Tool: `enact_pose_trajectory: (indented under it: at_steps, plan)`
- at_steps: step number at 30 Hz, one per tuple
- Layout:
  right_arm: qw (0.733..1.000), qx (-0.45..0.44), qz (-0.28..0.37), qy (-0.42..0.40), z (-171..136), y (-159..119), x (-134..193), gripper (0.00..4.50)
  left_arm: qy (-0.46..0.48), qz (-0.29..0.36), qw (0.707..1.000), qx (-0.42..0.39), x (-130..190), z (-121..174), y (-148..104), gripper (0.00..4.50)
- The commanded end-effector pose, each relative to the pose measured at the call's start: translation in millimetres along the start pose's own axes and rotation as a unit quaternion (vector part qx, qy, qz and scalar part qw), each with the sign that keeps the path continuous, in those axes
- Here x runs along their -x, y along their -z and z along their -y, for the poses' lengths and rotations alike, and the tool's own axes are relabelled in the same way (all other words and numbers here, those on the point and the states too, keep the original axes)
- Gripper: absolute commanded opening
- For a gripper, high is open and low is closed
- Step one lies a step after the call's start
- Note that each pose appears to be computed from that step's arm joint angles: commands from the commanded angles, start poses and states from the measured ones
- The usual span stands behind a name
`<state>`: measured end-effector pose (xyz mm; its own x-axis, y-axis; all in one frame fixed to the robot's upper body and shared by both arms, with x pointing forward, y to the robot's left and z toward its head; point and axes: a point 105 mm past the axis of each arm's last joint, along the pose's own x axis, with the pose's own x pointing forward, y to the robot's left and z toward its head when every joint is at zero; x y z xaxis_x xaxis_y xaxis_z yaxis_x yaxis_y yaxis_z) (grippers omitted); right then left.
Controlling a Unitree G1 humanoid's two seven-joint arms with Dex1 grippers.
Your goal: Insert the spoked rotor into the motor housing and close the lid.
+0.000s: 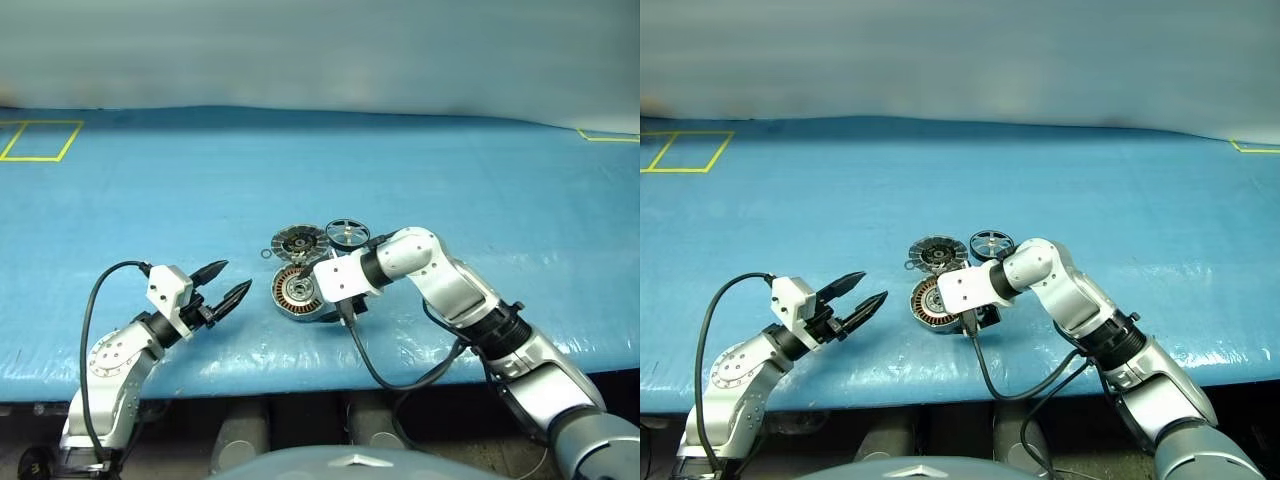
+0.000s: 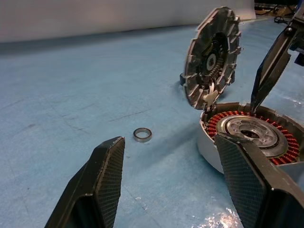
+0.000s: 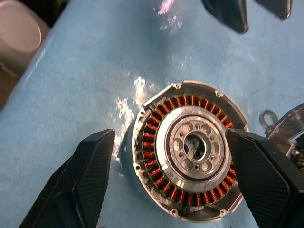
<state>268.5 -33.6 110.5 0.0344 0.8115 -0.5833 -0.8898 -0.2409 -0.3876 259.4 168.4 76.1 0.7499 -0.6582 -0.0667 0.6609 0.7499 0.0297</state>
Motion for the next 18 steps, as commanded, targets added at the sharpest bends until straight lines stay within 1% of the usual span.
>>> enact_pose_trajectory:
  at_steps: [1,5,7,9,11,14,18]
  plan:
    - [0.995,-0.039,0.060,0.074,5,-14,28,3.95,0.005,0.012,1.000,-0.027,-9,-1,-6,3.29]
    - [0.980,-0.109,0.087,0.141,-2,-6,47,3.95,-0.037,0.013,0.997,-0.062,-18,-18,-2,3.29]
    - [0.969,-0.148,0.095,0.172,-8,0,53,3.95,-0.040,-0.006,0.997,-0.062,-20,-22,6,3.29]
    - [0.953,-0.197,0.091,0.211,-18,13,62,3.95,-0.033,-0.022,0.998,-0.051,-24,-24,14,3.29]
    - [0.942,-0.226,0.079,0.234,-26,23,68,3.95,-0.024,-0.029,0.998,-0.047,-27,-24,18,3.29]
    - [0.934,-0.248,0.062,0.252,-34,33,71,3.95,-0.012,-0.047,0.998,-0.047,-36,-26,25,3.29]
    - [0.930,-0.253,0.063,0.257,-37,36,70,3.95,-0.007,-0.077,0.995,-0.055,-47,-32,38,3.29]
